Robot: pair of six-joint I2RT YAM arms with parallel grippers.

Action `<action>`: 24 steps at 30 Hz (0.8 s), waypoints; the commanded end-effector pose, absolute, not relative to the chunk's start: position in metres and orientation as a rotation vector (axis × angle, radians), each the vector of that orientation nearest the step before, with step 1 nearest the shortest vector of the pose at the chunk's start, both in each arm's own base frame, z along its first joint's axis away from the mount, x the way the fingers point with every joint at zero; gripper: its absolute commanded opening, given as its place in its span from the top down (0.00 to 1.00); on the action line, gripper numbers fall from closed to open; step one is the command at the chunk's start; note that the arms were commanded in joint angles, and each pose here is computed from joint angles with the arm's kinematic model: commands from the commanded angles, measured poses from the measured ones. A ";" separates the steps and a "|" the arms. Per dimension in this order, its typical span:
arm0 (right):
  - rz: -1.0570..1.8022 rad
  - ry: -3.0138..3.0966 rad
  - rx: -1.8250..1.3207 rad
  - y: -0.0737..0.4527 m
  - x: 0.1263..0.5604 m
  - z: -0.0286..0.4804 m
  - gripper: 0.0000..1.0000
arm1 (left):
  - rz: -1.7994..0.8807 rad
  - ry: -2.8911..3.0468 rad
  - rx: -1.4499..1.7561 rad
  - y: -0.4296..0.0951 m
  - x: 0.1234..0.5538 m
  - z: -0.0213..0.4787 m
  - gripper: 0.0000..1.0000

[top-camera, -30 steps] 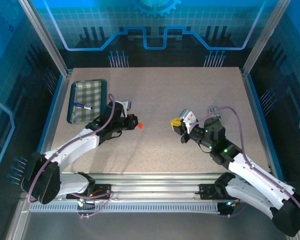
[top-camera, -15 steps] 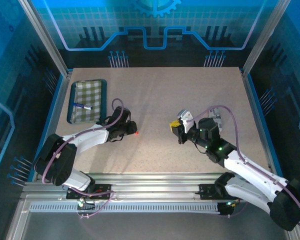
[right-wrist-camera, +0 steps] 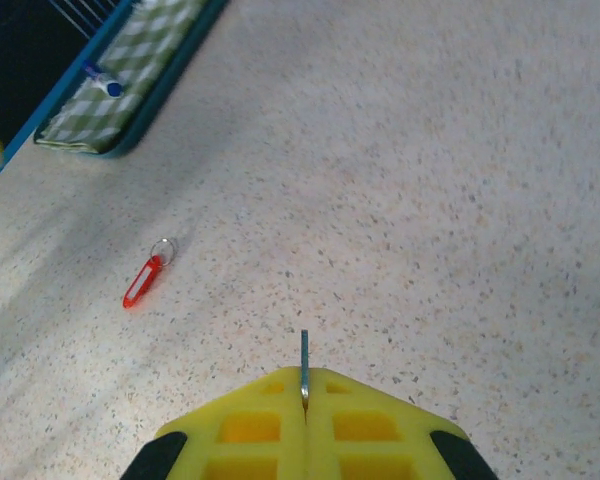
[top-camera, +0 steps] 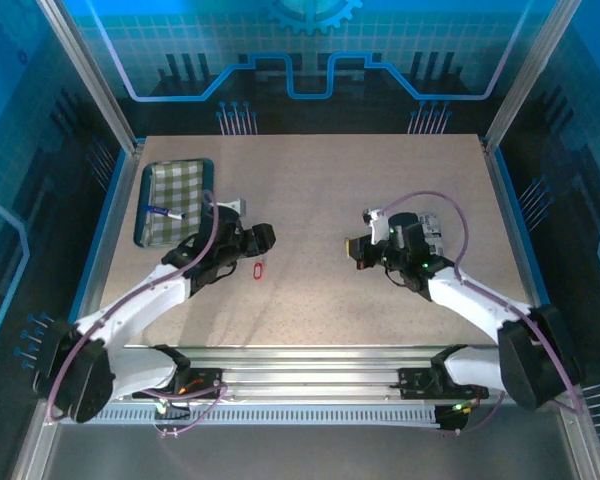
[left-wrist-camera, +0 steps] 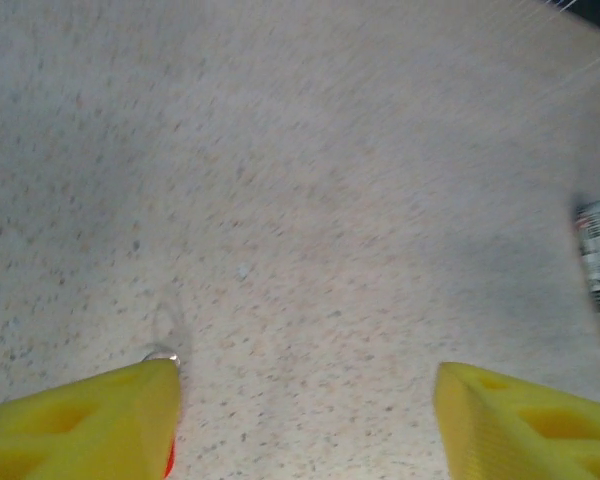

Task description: Remove the keys from the keyring

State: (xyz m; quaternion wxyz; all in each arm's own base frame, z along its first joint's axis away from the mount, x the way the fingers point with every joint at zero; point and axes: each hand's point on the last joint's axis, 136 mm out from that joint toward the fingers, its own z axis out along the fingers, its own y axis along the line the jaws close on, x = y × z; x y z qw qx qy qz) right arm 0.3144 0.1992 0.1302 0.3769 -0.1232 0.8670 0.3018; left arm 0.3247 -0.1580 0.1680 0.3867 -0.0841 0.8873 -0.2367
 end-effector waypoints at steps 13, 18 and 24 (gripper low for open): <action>0.894 2.487 0.046 0.191 0.360 0.046 1.00 | -0.690 2.226 -0.211 -0.156 0.298 0.168 0.01; 0.843 2.521 0.111 0.177 0.358 0.032 0.87 | -0.693 2.225 -0.222 -0.157 0.300 0.167 0.01; 0.741 2.509 0.225 0.136 0.355 0.037 0.59 | -0.666 2.242 -0.230 -0.156 0.303 0.166 0.01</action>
